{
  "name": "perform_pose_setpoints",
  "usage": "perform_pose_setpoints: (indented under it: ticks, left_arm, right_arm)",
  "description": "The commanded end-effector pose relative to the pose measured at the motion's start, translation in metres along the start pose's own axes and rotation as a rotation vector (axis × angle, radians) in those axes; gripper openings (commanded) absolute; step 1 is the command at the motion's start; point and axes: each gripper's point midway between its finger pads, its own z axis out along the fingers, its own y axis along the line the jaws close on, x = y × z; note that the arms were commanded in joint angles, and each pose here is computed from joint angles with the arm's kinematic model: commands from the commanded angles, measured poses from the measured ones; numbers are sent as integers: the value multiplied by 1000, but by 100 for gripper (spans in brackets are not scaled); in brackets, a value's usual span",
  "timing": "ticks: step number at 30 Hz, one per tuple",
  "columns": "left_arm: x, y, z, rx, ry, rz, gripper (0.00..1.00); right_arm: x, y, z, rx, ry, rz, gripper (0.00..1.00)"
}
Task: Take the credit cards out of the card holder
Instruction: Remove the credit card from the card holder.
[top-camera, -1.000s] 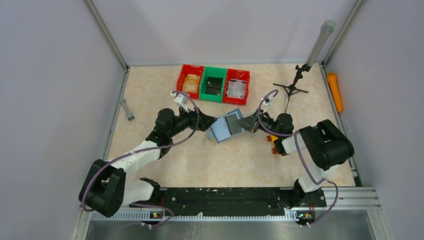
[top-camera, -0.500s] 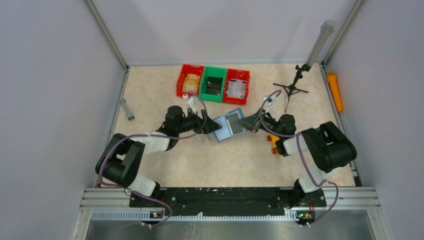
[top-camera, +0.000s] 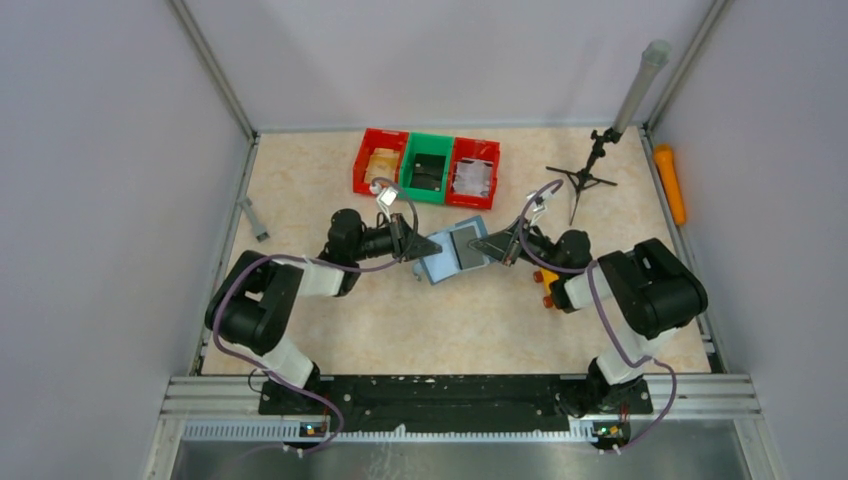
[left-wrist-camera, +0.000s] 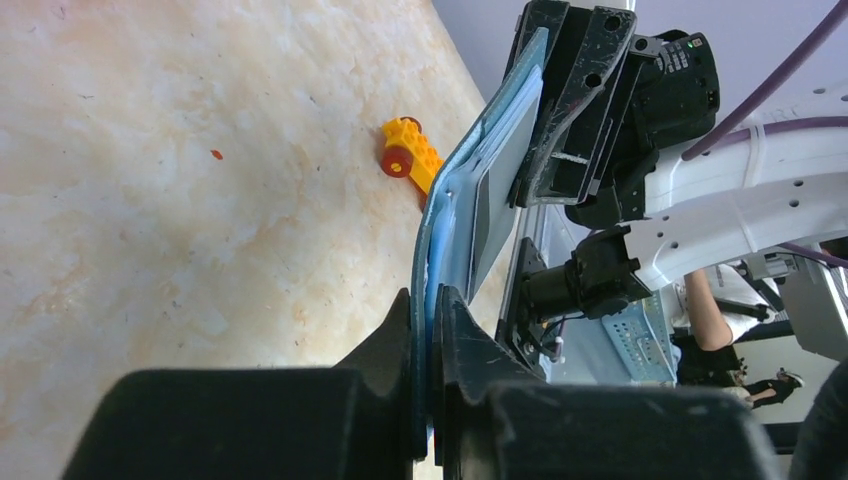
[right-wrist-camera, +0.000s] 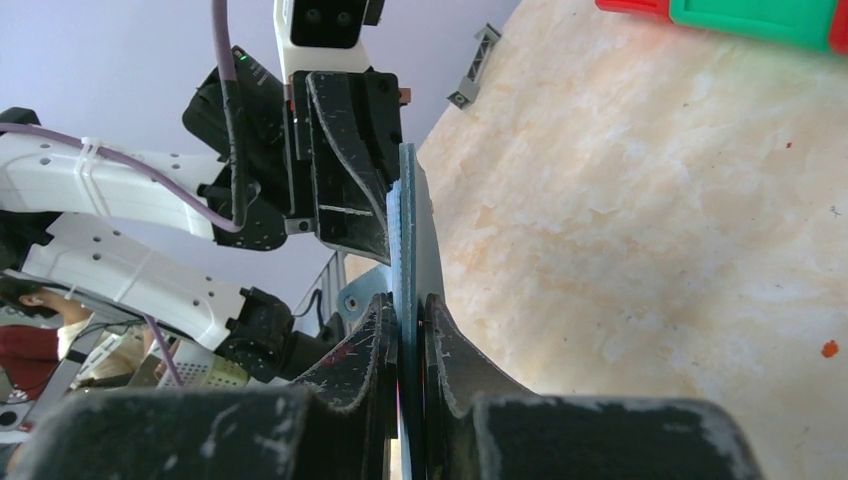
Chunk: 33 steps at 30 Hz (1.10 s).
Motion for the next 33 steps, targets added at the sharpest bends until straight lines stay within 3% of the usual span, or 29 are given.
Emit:
perform_pose_setpoints:
  ticks: [1, 12, 16, 23, 31, 33]
  left_arm:
    - [-24, -11, -8, 17, -84, 74, 0]
    - [-28, -12, -12, -5, -98, 100, 0]
    - [-31, -8, -15, -47, -109, 113, 0]
    - [-29, 18, -20, -212, -72, 104, 0]
    - [-29, 19, -19, -217, -56, 107, 0]
    - [-29, 19, -19, -218, -53, 107, 0]
  right_arm:
    - [-6, 19, 8, -97, 16, -62, 0]
    - [13, 14, 23, -95, 105, -54, 1]
    - [12, 12, 22, -79, 102, -63, 23]
    - [-1, -2, 11, 8, 33, -79, 36]
    - [0, -3, 12, 7, 33, -79, 37]
    - [0, -4, 12, 9, 34, -80, 29]
